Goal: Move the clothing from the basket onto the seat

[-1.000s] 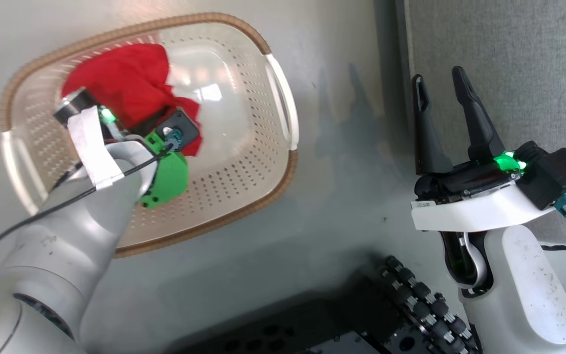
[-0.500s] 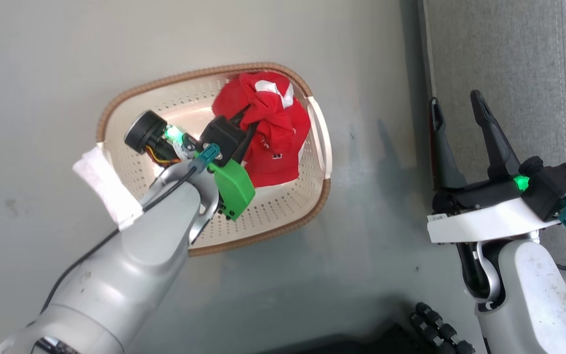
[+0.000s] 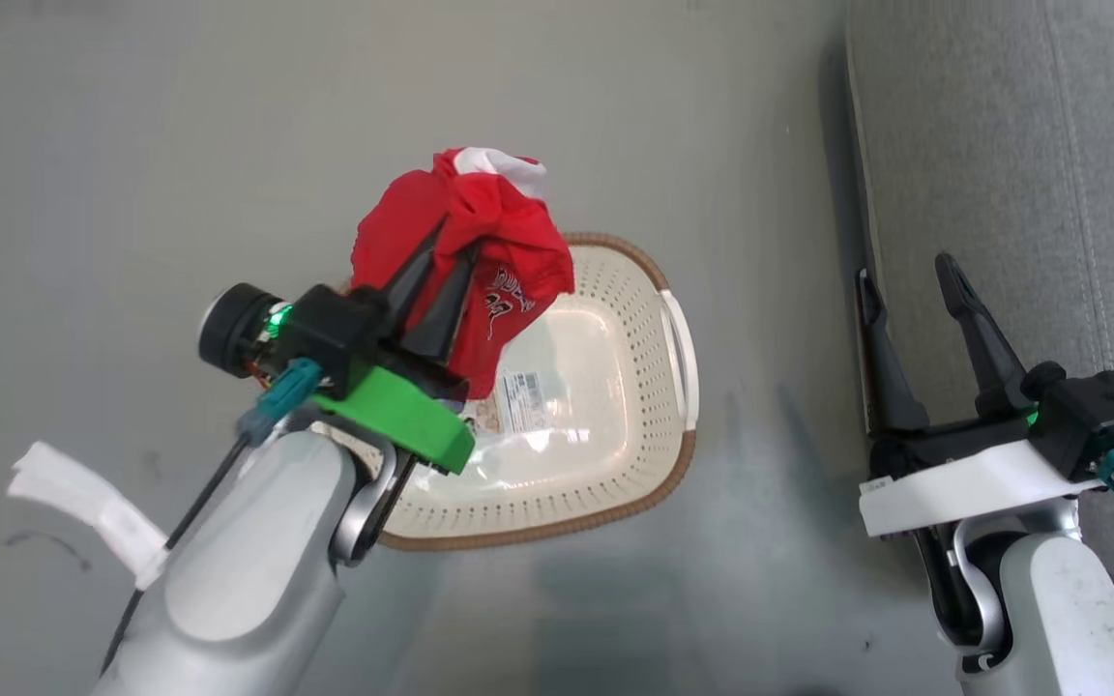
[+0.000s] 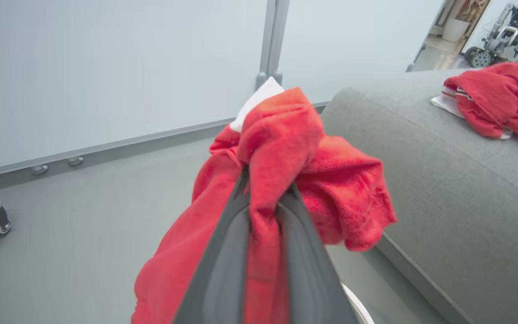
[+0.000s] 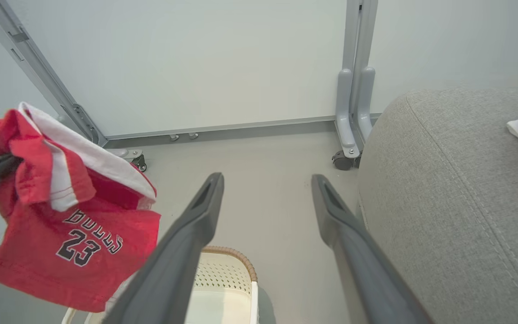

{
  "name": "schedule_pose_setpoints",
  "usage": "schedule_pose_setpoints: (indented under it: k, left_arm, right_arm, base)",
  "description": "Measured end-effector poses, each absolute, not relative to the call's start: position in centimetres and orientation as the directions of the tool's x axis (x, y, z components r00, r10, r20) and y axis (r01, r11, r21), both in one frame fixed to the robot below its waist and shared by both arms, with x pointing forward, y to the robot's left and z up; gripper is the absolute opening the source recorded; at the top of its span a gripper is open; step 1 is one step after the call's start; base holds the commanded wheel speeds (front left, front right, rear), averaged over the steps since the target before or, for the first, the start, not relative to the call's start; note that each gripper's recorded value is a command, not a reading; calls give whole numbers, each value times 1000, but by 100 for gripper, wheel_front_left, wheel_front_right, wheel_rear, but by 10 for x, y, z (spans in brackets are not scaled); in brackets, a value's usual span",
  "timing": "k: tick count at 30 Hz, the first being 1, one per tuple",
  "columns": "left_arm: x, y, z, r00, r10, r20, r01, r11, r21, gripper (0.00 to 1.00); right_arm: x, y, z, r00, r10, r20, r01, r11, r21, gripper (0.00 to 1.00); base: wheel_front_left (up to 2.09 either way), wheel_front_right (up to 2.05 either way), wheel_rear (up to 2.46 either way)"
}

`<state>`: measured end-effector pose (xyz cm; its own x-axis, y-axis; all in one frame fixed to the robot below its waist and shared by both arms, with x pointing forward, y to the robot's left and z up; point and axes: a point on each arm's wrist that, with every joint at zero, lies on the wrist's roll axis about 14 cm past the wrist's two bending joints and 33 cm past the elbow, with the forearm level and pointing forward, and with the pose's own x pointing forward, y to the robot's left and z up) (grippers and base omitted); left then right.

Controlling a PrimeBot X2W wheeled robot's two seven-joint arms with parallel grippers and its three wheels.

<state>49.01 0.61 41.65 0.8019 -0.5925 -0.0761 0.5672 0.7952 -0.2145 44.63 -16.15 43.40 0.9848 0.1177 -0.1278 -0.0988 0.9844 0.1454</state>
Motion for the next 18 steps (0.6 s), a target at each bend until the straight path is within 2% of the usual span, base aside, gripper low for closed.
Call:
schedule_pose_setpoints:
  k: [8,18]
  left_arm:
    - [474,40,493,847,-522,96,531,827,-186,0]
    - [431,47,548,822,-527,217,564,807,-174,0]
  right_arm:
    - [429,-149,464,984,153,-89,-139,979,148,100]
    - [399,-141,492,982,179,-54,-170,974,149,100]
  base:
    - [0,0,0]
    - [0,0,0]
